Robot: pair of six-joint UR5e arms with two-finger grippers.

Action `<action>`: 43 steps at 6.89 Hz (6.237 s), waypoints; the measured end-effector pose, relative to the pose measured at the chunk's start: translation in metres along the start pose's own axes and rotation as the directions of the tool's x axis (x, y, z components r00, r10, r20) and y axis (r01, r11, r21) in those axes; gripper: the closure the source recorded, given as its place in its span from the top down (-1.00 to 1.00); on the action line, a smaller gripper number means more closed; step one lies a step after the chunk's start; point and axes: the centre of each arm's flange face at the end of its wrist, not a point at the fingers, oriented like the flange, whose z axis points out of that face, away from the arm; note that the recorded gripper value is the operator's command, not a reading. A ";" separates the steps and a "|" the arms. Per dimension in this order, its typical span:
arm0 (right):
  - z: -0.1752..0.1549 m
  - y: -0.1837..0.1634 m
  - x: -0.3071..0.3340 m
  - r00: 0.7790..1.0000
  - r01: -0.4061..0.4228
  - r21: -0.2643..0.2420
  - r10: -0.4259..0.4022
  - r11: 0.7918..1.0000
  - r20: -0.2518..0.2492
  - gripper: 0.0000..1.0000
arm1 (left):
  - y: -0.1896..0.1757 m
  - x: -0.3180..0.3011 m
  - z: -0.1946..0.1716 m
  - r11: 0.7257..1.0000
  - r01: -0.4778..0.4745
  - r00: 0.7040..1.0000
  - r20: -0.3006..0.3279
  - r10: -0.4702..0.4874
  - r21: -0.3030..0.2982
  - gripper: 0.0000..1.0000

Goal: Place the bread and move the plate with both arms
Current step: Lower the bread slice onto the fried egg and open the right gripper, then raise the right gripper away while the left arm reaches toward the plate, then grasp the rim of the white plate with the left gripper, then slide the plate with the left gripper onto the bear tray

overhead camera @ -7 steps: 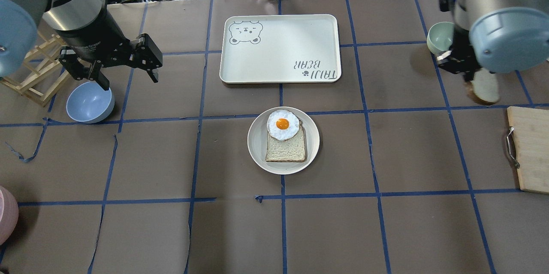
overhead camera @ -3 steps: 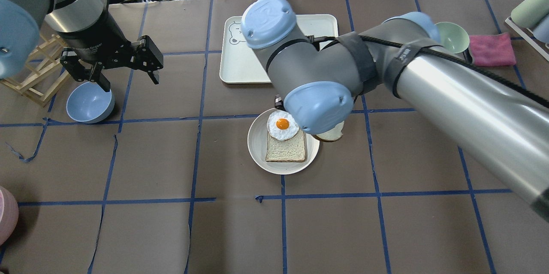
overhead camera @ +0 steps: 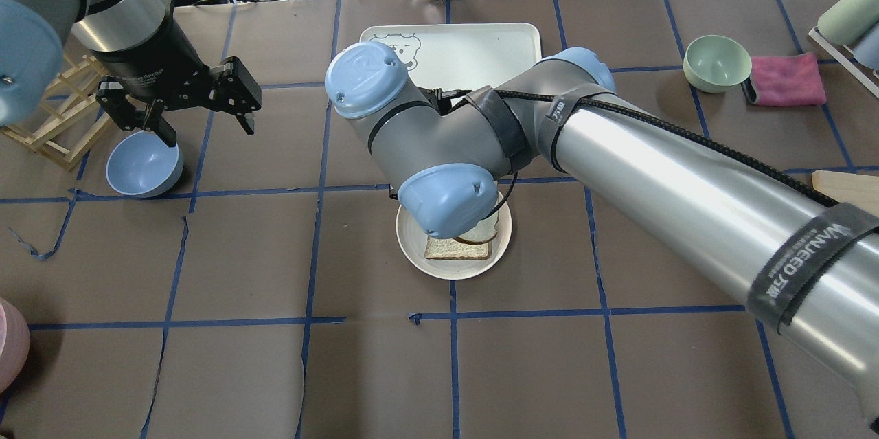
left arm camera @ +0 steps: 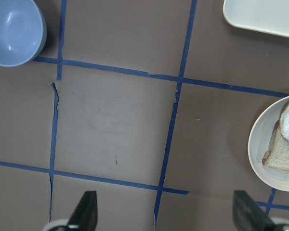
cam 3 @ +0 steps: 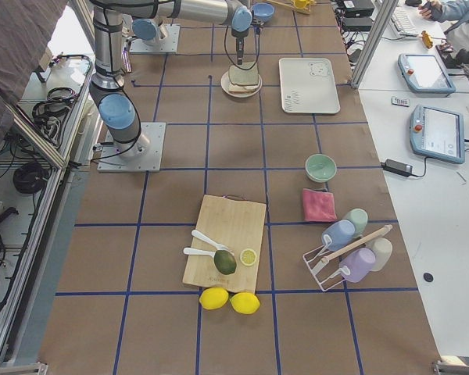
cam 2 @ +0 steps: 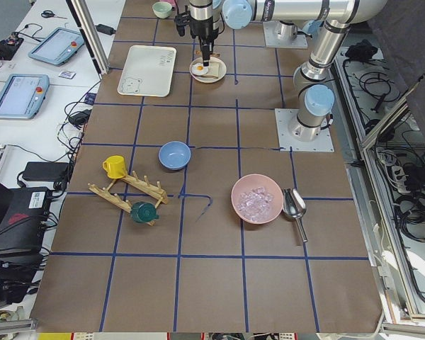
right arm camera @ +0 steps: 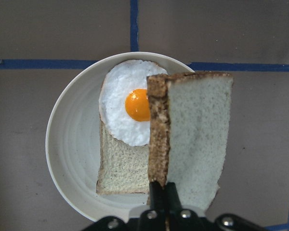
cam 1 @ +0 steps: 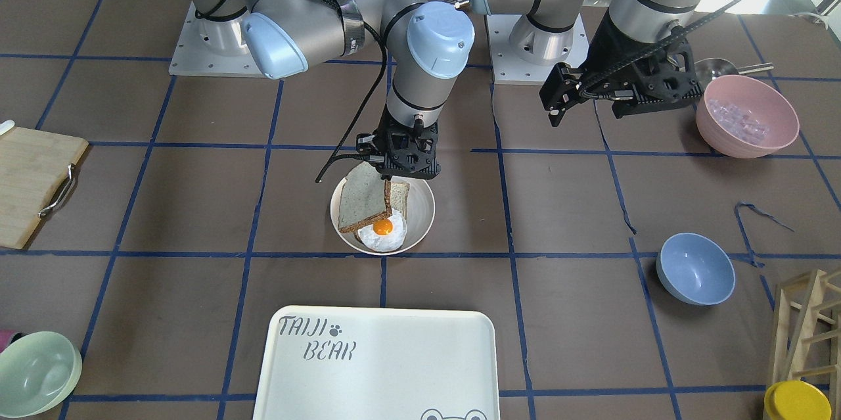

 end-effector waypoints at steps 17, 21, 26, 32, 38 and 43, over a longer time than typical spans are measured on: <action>-0.029 -0.104 0.152 0.995 0.086 0.110 -0.091 0.990 0.049 1.00 | -0.014 -0.001 0.009 1.000 0.010 1.000 0.011 -0.010 0.022 1.00; -0.119 -0.055 0.256 0.985 0.125 0.012 -0.125 0.992 0.122 1.00 | -0.040 0.015 0.080 1.000 0.009 1.000 -0.015 -0.009 0.024 1.00; -0.153 -0.039 0.267 0.970 0.189 0.088 -0.200 0.978 0.138 1.00 | -0.034 0.088 0.187 0.993 -0.104 0.985 -0.134 0.111 0.060 0.69; -0.168 -0.022 0.292 0.974 0.108 0.048 -0.115 0.993 0.195 0.98 | 0.008 0.143 0.276 0.977 -0.211 0.964 -0.163 0.210 0.010 0.17; -0.179 -0.025 0.305 0.979 -0.014 0.105 -0.008 0.994 0.206 1.00 | 0.021 0.155 0.293 0.975 -0.221 0.957 -0.199 0.210 -0.036 -1.00; -0.175 -0.022 0.305 0.978 -0.025 0.064 0.011 0.998 0.210 1.00 | 0.005 0.152 0.269 0.984 -0.179 0.960 -0.219 0.172 -0.013 -1.00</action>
